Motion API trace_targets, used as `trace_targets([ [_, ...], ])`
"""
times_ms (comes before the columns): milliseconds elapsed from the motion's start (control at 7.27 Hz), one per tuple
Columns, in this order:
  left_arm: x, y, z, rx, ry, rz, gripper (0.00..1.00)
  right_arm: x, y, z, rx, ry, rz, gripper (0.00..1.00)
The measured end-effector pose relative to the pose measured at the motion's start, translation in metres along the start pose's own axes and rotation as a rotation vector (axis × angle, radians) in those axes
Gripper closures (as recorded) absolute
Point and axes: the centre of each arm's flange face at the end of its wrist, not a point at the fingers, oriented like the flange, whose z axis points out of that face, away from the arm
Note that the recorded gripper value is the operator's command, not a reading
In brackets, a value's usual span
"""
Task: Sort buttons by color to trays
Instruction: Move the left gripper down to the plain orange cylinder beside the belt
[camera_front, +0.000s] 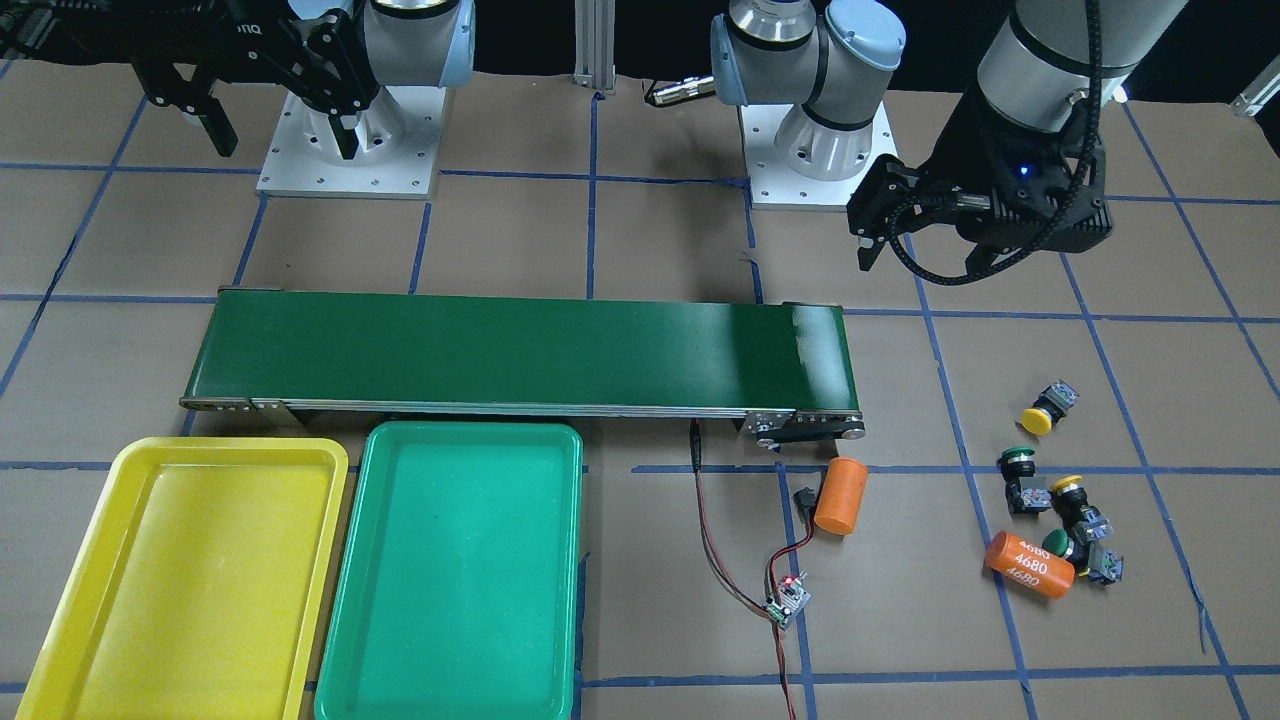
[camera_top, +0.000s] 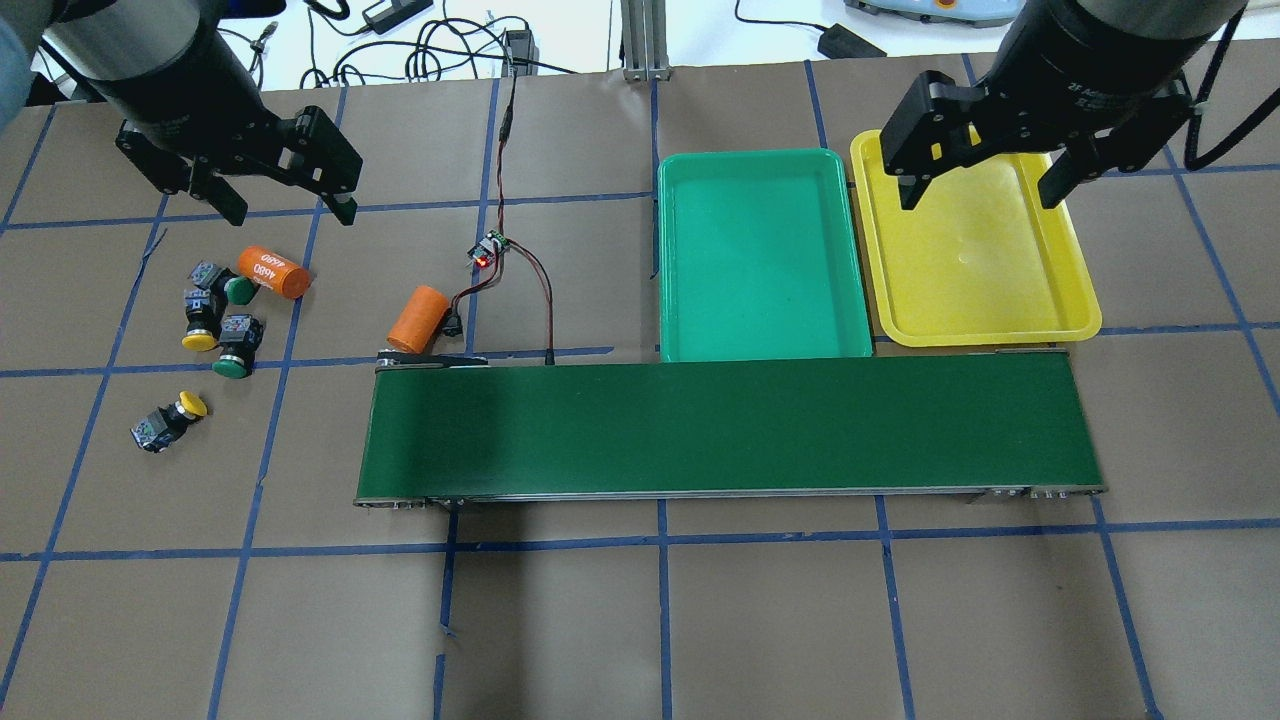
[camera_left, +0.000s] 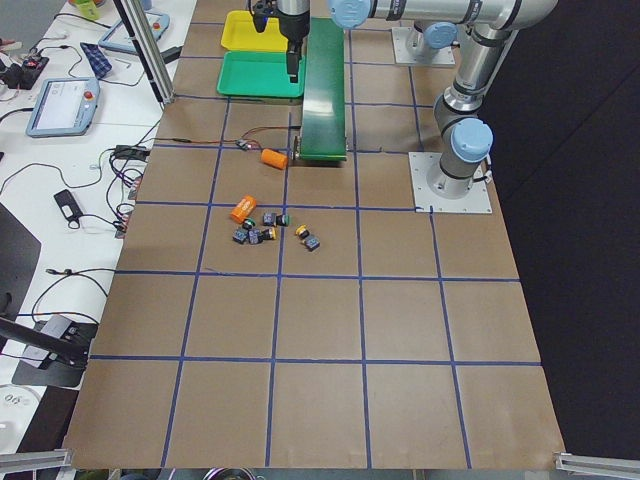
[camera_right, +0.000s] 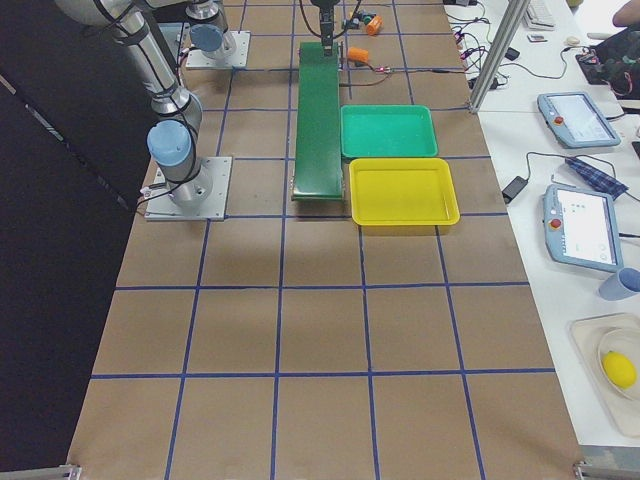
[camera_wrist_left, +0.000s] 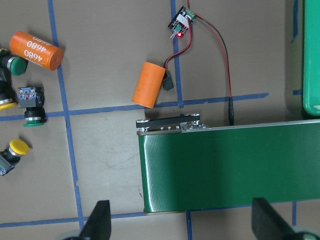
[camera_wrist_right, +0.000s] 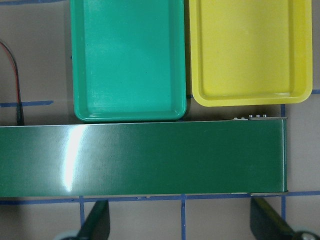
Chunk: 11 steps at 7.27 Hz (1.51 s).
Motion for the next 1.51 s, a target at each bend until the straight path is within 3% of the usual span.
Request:
trace_targets([
  [413, -0.001, -0.005, 0.001, 0.001, 0.016, -0.005, 0.0, 0.0, -0.004, 0.016, 0.035, -0.006, -0.002, 0.0],
  [963, -0.003, -0.012, 0.015, -0.018, 0.021, -0.004, 0.0, 0.0, -0.004, 0.022, 0.034, -0.011, -0.012, 0.0],
  [1238, -0.01, -0.045, 0.061, -0.045, 0.027, 0.035, 0.0, 0.0, -0.003, 0.021, 0.033, -0.007, -0.008, 0.0],
  [1513, -0.019, -0.092, 0.132, -0.067, 0.036, 0.151, 0.0, 0.001, -0.003, 0.022, 0.034, 0.0, -0.008, 0.0],
])
